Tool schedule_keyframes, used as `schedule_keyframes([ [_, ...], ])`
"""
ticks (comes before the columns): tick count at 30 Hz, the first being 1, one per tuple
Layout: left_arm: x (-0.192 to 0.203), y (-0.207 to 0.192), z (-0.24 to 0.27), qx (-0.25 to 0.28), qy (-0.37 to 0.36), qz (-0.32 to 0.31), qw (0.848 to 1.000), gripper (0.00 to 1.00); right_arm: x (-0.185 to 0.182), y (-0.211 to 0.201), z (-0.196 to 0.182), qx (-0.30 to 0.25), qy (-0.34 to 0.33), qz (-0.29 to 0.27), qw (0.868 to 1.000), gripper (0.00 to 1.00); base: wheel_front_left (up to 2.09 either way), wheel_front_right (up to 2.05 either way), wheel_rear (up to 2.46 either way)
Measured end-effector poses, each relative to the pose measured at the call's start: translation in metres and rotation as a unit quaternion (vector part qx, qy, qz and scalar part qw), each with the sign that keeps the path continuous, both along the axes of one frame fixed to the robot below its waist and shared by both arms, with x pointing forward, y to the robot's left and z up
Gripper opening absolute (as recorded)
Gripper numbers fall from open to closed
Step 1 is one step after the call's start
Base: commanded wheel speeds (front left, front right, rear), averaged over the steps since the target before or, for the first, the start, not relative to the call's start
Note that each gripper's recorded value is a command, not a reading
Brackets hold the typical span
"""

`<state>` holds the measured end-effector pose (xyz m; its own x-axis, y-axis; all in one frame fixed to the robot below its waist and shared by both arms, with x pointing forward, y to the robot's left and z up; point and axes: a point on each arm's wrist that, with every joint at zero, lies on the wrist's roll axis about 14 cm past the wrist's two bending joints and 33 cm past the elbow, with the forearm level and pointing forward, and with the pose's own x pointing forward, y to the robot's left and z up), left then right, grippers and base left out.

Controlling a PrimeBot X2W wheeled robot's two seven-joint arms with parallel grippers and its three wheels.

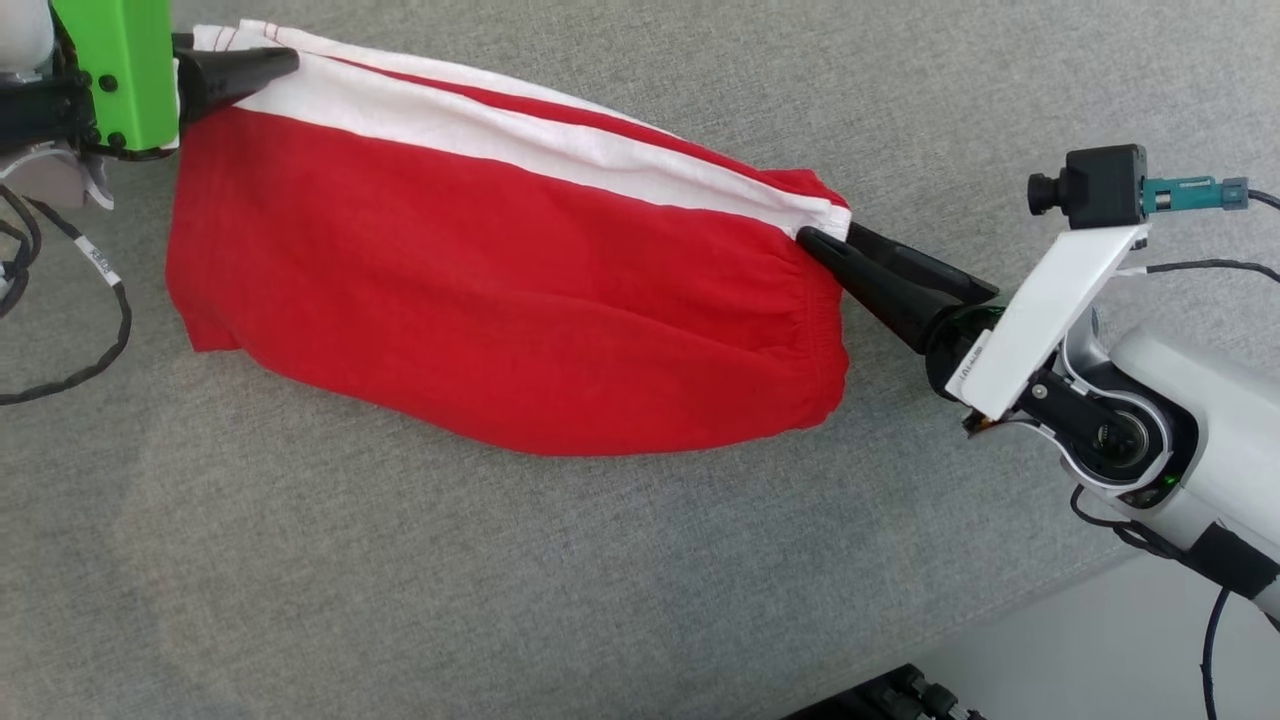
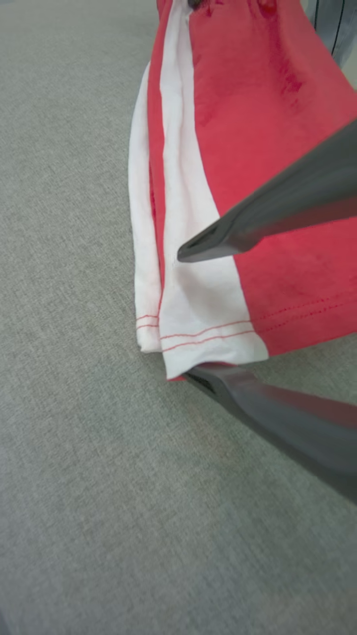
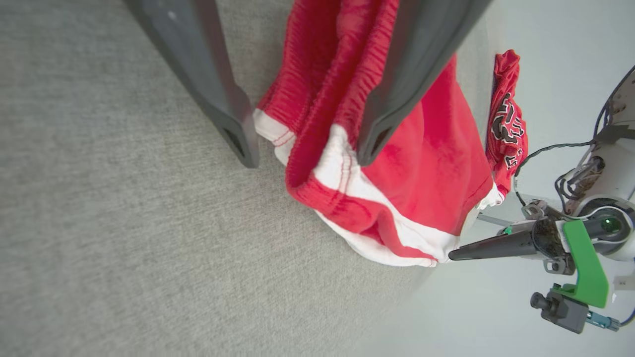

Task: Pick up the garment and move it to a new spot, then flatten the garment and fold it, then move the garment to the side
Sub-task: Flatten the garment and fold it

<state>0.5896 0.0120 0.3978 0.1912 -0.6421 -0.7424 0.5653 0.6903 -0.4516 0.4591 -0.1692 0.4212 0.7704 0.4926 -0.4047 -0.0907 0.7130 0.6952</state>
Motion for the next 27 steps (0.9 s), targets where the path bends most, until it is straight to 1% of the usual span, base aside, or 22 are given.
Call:
schedule_keyframes([
  [5,-0.006,0.008,0.014,0.002,-0.007,0.003,1.0,1.0,-0.004,-0.003,0.011,-0.003,-0.012,-0.002,1.0,1.0,0.0,0.0,0.0],
  [9,-0.011,0.022,0.024,0.022,-0.016,0.002,1.0,1.0,-0.01,-0.014,0.023,-0.011,-0.026,-0.015,0.999,1.0,0.0,0.0,0.0],
  [12,-0.02,0.031,0.025,0.036,-0.008,-0.001,0.999,1.0,-0.016,-0.022,0.032,-0.012,-0.04,-0.027,0.999,1.0,0.0,0.0,0.0],
  [15,-0.032,0.036,0.013,0.051,0.013,-0.01,0.999,1.0,-0.019,-0.031,0.041,-0.013,-0.057,-0.046,0.997,1.0,0.0,0.0,0.0],
  [17,-0.042,0.035,0.0,0.055,0.032,-0.018,0.998,1.0,-0.024,-0.038,0.045,-0.013,-0.063,-0.061,0.996,1.0,0.0,0.0,0.0],
  [23,-0.059,0.015,-0.014,0.033,0.074,-0.036,0.996,1.0,-0.042,-0.056,0.037,-0.024,-0.05,-0.09,0.994,1.0,0.0,0.0,0.0],
  [24,-0.06,0.011,-0.014,0.029,0.077,-0.04,0.996,0.98,-0.044,-0.059,0.037,-0.026,-0.05,-0.096,0.994,1.0,0.0,0.0,0.0],
  [25,-0.061,0.008,-0.014,0.027,0.078,-0.042,0.996,0.84,-0.046,-0.061,0.037,-0.028,-0.049,-0.099,0.993,1.0,0.0,0.0,0.0],
  [26,-0.062,0.005,-0.013,0.024,0.078,-0.046,0.996,0.38,-0.048,-0.064,0.037,-0.028,-0.05,-0.104,0.993,1.0,0.0,0.0,0.0],
  [27,-0.063,0.002,-0.012,0.022,0.079,-0.049,0.995,0.16,-0.05,-0.065,0.038,-0.028,-0.05,-0.107,0.993,1.0,0.0,0.0,0.0],
])
